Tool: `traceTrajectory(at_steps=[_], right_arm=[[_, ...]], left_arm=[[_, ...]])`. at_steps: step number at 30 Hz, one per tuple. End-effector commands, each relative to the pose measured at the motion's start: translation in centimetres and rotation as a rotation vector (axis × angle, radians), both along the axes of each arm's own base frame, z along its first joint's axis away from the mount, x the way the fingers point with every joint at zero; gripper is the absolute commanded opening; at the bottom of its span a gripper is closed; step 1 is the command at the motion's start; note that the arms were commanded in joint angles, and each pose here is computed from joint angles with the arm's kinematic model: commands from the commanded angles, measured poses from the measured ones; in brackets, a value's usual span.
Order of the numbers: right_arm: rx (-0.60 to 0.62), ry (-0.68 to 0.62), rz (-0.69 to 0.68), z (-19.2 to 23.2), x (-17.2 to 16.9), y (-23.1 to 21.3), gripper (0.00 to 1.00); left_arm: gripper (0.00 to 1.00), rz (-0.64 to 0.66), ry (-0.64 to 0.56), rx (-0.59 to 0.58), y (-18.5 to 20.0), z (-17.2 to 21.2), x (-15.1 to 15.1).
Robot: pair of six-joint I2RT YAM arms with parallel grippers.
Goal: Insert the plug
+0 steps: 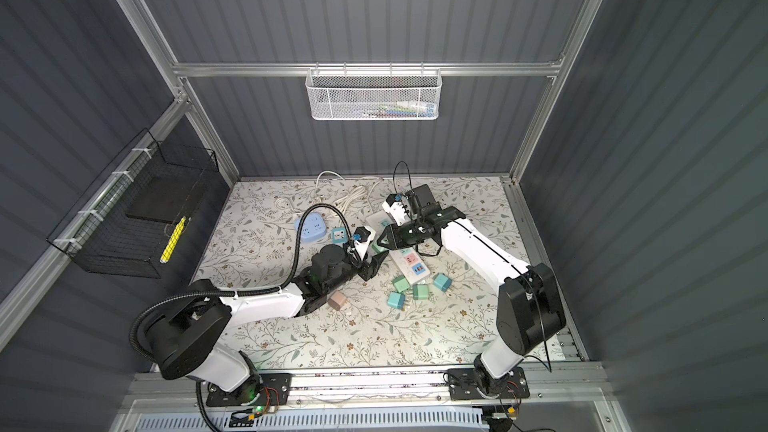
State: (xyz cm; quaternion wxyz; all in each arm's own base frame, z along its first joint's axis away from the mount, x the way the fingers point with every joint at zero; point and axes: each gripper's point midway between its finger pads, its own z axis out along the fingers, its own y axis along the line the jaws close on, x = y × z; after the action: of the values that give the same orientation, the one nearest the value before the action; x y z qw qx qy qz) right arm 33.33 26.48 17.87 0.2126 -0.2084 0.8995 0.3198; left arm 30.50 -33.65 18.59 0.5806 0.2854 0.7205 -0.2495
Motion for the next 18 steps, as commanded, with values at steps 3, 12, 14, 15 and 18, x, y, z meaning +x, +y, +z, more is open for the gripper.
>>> traceTrajectory(at_steps=[3, 12, 14, 15, 18], right_arm=[[-0.188, -0.261, -0.089, 0.4, 4.3, -2.4, 0.19], [-0.303, -0.427, -0.114, -2.2, 10.7, -2.0, 0.19], [-0.295, -0.429, -0.106, -2.8, 11.7, -1.3, 0.19], [-0.298, -0.425, -0.1, -3.1, 12.2, -1.0, 0.19], [-0.301, -0.424, -0.11, -3.9, 13.6, -0.5, 0.18]], left_arm=[[0.81, 0.22, 0.044, -0.122, 5.0, 2.0, 0.5], [0.87, 0.461, 0.088, -0.269, 13.0, 2.6, 0.0], [0.88, 0.483, 0.089, -0.279, 14.1, 2.5, -0.2], [0.88, 0.492, 0.09, -0.284, 14.5, 2.5, -0.2], [0.88, 0.5, 0.085, -0.289, 15.1, 2.7, -0.4]])
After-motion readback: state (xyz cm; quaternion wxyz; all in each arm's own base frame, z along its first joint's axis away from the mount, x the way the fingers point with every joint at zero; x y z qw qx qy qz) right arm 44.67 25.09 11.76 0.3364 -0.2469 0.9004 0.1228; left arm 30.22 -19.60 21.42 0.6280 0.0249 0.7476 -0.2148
